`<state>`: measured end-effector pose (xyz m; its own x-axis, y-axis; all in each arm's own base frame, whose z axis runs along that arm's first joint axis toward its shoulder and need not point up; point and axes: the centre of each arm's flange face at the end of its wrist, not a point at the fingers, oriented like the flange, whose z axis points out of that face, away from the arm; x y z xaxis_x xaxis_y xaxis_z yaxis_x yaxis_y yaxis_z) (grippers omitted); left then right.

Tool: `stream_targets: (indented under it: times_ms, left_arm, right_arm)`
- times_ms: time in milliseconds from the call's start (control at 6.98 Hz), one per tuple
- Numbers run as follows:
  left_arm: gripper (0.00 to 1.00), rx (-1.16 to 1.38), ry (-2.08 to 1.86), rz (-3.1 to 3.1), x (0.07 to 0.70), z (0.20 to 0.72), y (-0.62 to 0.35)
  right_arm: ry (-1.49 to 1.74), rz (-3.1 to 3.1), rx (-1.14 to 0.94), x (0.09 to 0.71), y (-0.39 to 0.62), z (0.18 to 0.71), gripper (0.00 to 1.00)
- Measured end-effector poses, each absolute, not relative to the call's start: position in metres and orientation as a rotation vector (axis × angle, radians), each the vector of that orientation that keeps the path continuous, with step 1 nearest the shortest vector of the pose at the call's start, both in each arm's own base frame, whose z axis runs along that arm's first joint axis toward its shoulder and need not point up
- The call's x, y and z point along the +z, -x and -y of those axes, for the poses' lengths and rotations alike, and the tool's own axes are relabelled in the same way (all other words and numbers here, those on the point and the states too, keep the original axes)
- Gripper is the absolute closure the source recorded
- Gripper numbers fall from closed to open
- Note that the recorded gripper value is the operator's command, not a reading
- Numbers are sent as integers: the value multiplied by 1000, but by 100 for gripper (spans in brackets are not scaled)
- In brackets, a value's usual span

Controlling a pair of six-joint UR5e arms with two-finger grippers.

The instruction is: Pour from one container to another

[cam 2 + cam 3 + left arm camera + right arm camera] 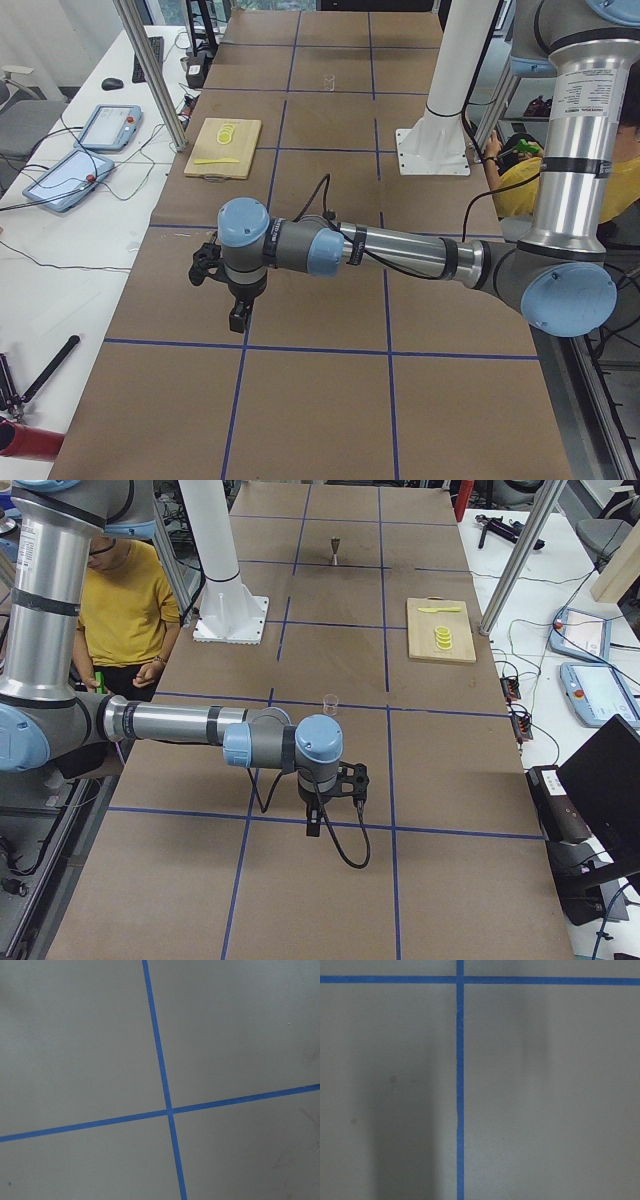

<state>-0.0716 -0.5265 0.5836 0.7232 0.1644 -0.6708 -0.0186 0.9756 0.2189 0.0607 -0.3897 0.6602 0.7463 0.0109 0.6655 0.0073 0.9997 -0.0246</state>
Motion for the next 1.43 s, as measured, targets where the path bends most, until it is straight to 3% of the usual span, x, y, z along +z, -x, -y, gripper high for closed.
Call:
stream_targets:
  times_ms: [1433]
  left_arm:
    - [0,101,-194,-758,588,525,71]
  right_arm:
    - [35,732,0,665,-59,390,0]
